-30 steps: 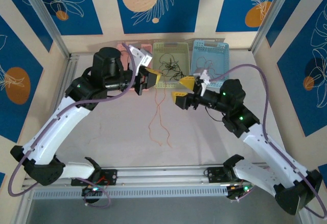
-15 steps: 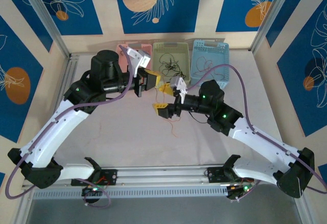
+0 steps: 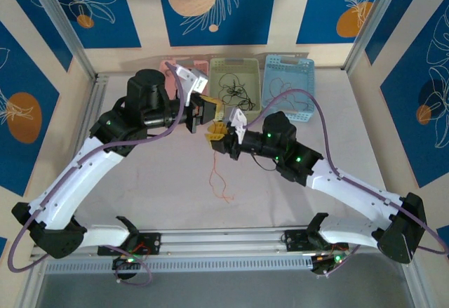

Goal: Untangle the cables

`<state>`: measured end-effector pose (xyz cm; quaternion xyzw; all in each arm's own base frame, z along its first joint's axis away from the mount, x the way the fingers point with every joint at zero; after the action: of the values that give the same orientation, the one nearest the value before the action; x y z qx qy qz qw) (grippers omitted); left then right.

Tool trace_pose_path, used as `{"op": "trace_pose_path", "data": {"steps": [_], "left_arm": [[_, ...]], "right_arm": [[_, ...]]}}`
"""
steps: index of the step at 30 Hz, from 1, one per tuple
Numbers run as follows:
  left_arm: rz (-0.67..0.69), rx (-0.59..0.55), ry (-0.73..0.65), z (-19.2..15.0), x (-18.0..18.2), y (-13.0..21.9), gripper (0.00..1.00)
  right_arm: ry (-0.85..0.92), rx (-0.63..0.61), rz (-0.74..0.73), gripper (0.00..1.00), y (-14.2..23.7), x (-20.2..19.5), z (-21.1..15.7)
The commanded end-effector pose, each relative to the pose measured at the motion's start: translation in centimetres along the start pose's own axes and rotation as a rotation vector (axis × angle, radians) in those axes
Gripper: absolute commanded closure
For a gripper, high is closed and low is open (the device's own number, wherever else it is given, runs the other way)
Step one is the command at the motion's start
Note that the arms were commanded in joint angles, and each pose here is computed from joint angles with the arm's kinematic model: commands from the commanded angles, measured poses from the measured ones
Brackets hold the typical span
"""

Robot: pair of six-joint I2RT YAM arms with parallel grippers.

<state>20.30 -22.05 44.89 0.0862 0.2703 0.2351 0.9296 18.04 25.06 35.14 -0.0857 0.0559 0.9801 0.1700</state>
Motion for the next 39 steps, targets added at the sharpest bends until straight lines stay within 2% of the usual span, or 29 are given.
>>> {"op": "trace_pose_path", "data": {"steps": [1, 2, 5, 6, 9, 14, 16, 23, 27, 32, 35, 39], "left_arm": [[0.000, -0.011, 0.003, -0.2, -0.1, -0.1, 1.00], [0.008, -0.011, 0.005, -0.3, 0.0, -0.1, 1.00], [0.035, -0.018, 0.003, -0.5, 0.2, 0.1, 1.00], [0.052, -0.022, 0.002, -0.6, 0.3, 0.2, 0.92], [0.124, -0.027, 0.006, -1.1, 1.0, 0.7, 0.56], [0.310, -0.031, 0.018, -3.2, 2.6, 2.4, 0.17], [0.412, -0.038, 0.024, -4.7, 3.6, 3.7, 0.07], [0.741, -0.059, 0.023, -11.5, 6.3, 10.0, 0.03], [0.831, -0.015, 0.030, -14.7, 7.1, 12.4, 0.03], [0.924, 0.053, 0.048, -17.3, 8.2, 13.3, 0.03], [0.847, 0.044, 0.022, -17.9, 8.0, 13.0, 0.04], [0.873, 0.044, -0.013, -18.5, 8.5, 13.0, 0.04]], "right_arm": [[0.022, -0.036, -0.038, 0.93, 0.3, -0.2, 1.3], [0.024, -0.037, -0.039, 0.99, 0.4, -0.1, 1.4], [0.017, -0.024, -0.064, 1.00, 0.7, -0.3, 1.1], [0.004, -0.011, -0.080, 1.00, 0.8, -0.6, 0.8], [-0.053, 0.004, -0.106, 1.00, 1.1, -1.3, -0.1], [-0.128, 0.036, -0.187, 1.00, 2.0, -2.6, -1.5], [-0.168, 0.067, -0.232, 1.00, 2.5, -3.5, -2.1], [-0.339, 0.110, -0.438, 1.00, 4.8, -8.6, -3.6], [-0.305, 0.114, -0.589, 1.00, 5.4, -12.4, -1.1], [-0.281, 0.066, -0.770, 1.00, 5.9, -18.9, 4.5], [-0.293, 0.097, -0.895, 1.00, 5.5, -23.2, 6.6], [-0.248, 0.066, -1.045, 1.00, 5.5, -28.7, 8.1]]}}
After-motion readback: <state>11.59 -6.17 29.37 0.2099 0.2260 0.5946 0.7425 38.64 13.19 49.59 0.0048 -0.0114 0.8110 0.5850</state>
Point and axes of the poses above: each hand's point on the last joint's axis, 136 mm out from that joint toward the fingers, its own y axis back along the fingers, its own x axis along the line the jaws close on, z = x × y, the point moved 9 cm from there along y, back along the fingers, and after that the axes turned 10 degrees about y, right-handed, at the moved point
